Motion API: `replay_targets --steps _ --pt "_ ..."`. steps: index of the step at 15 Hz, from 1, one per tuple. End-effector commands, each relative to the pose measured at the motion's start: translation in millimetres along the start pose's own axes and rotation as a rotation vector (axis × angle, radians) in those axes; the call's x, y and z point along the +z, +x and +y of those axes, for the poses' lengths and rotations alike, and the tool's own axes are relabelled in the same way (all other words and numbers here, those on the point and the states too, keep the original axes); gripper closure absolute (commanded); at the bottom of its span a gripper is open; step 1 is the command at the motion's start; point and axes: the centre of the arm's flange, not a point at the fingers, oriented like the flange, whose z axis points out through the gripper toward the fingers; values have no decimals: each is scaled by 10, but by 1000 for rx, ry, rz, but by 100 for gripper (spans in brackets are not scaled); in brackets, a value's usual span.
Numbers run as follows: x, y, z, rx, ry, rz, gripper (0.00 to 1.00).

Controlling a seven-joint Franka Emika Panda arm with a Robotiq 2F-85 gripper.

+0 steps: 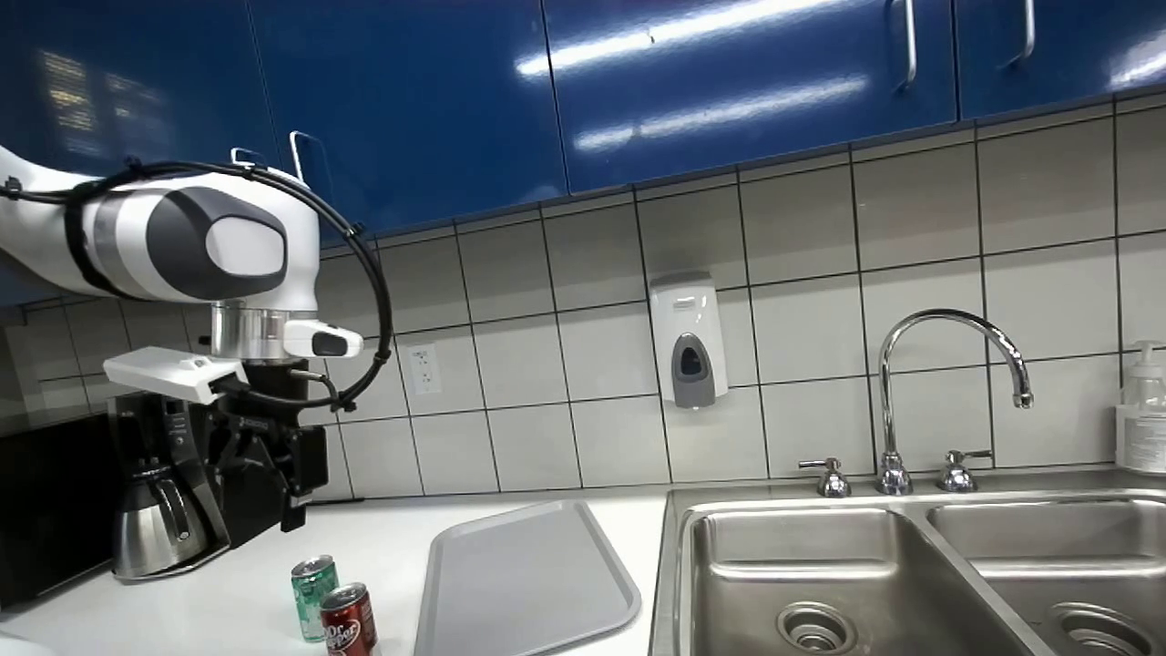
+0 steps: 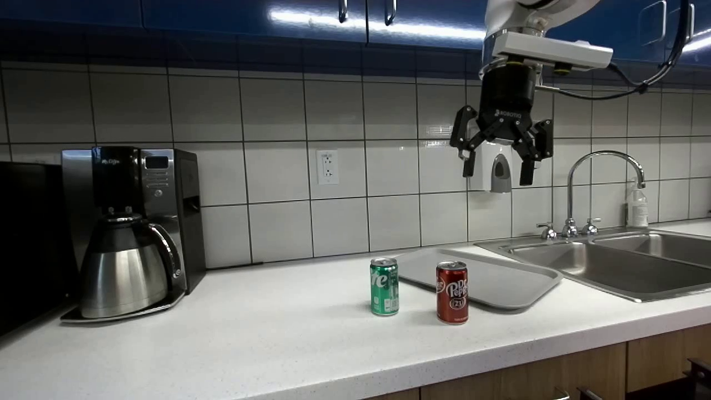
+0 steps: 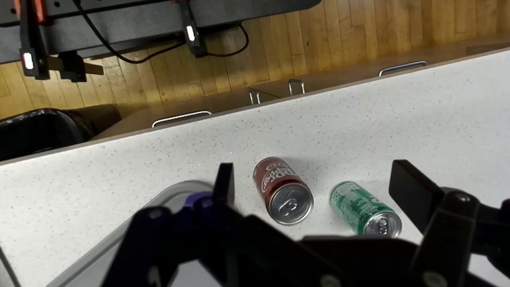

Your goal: Put the two soda cans onto the tray

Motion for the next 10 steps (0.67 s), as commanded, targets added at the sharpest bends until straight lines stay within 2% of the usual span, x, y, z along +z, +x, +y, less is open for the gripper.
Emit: replay_targets --steps 1,10 --pt "181 74 -22 -12 -34 25 0" --pt "571 256 -74 -48 -83 49 0"
